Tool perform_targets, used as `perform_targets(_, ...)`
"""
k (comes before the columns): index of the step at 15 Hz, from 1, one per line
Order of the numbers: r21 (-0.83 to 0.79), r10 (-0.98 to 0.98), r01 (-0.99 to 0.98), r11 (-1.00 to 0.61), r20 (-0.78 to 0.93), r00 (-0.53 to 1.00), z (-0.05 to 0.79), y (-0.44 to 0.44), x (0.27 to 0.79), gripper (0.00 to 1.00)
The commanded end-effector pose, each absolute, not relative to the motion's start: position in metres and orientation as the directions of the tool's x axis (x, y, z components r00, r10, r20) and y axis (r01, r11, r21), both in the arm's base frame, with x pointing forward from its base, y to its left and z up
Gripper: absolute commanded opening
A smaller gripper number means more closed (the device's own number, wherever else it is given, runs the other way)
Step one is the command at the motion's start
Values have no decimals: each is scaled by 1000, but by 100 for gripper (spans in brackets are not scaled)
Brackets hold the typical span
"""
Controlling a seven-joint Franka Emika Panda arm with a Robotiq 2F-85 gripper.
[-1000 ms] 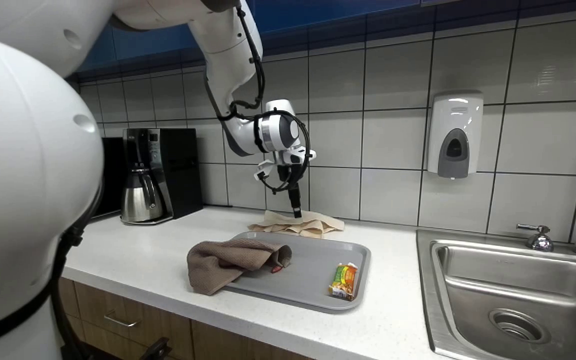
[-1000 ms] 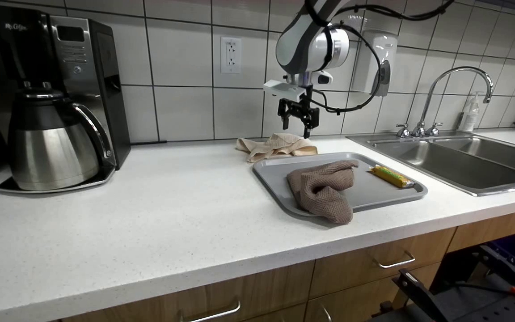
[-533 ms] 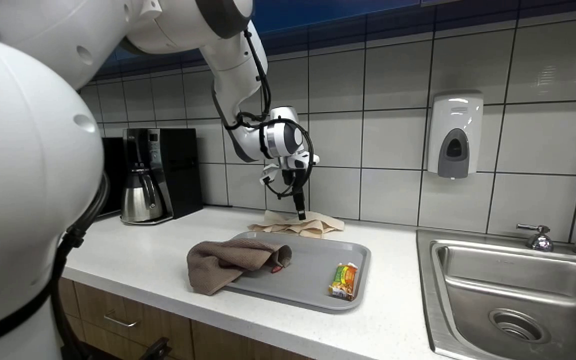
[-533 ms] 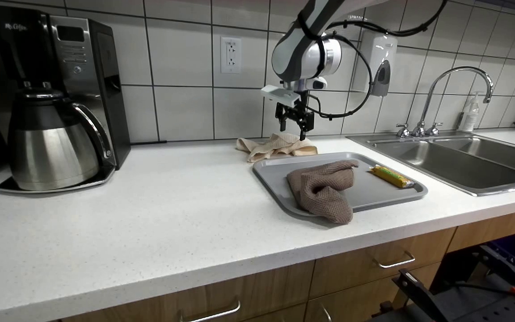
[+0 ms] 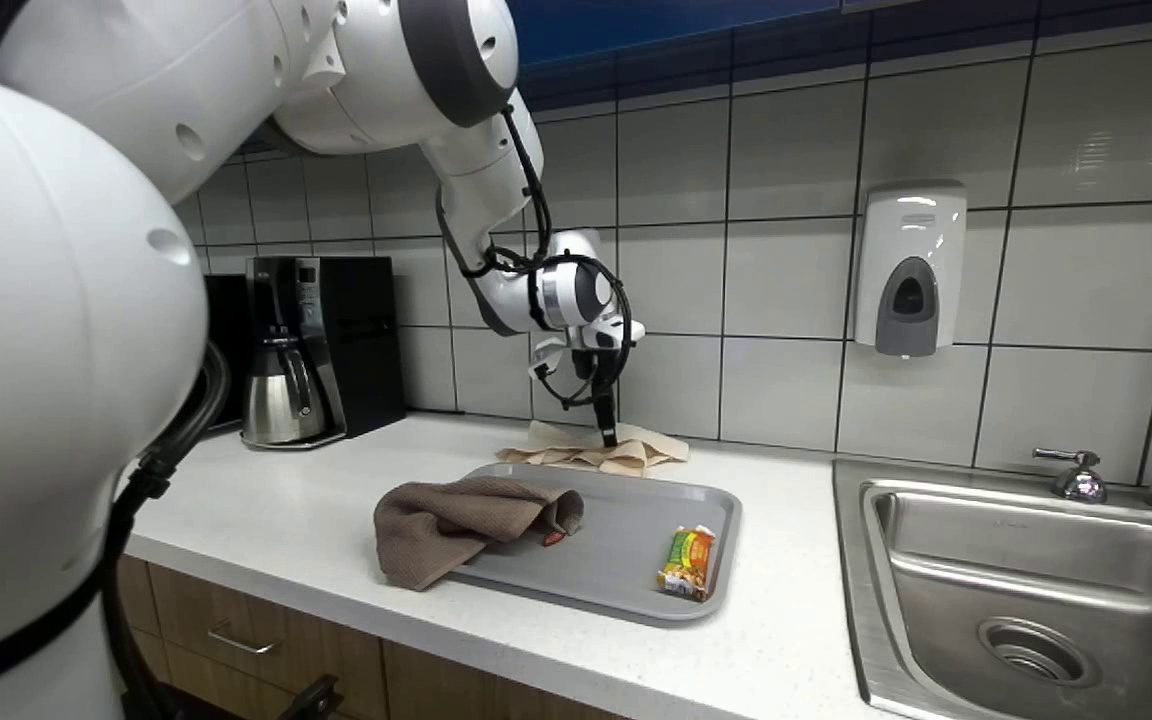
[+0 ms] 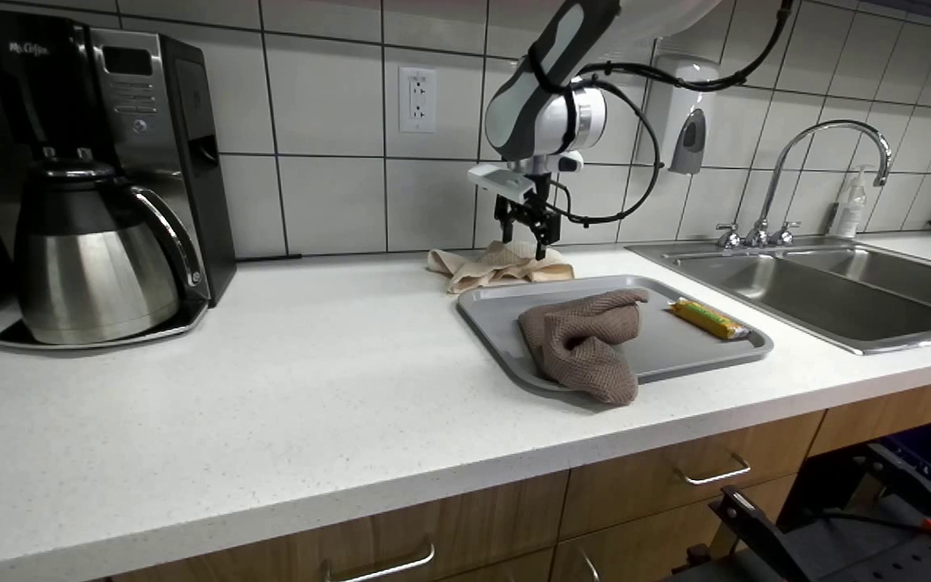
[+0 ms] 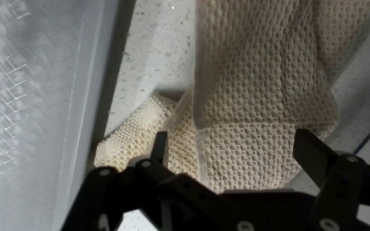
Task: Pick up the towels and move them onto the trays one by one starting with the brown towel
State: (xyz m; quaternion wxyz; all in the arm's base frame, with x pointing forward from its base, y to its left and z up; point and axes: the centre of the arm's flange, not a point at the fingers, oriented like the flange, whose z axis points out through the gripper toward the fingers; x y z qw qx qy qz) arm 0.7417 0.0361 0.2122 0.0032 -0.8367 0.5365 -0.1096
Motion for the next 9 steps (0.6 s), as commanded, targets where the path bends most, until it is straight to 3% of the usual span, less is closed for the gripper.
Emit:
perform_targets(1,-115,-913,-913,-391,174,369,210,35,765,100)
perform_targets(9,-85,-916,-922,-378,175,360,197,28,775,100)
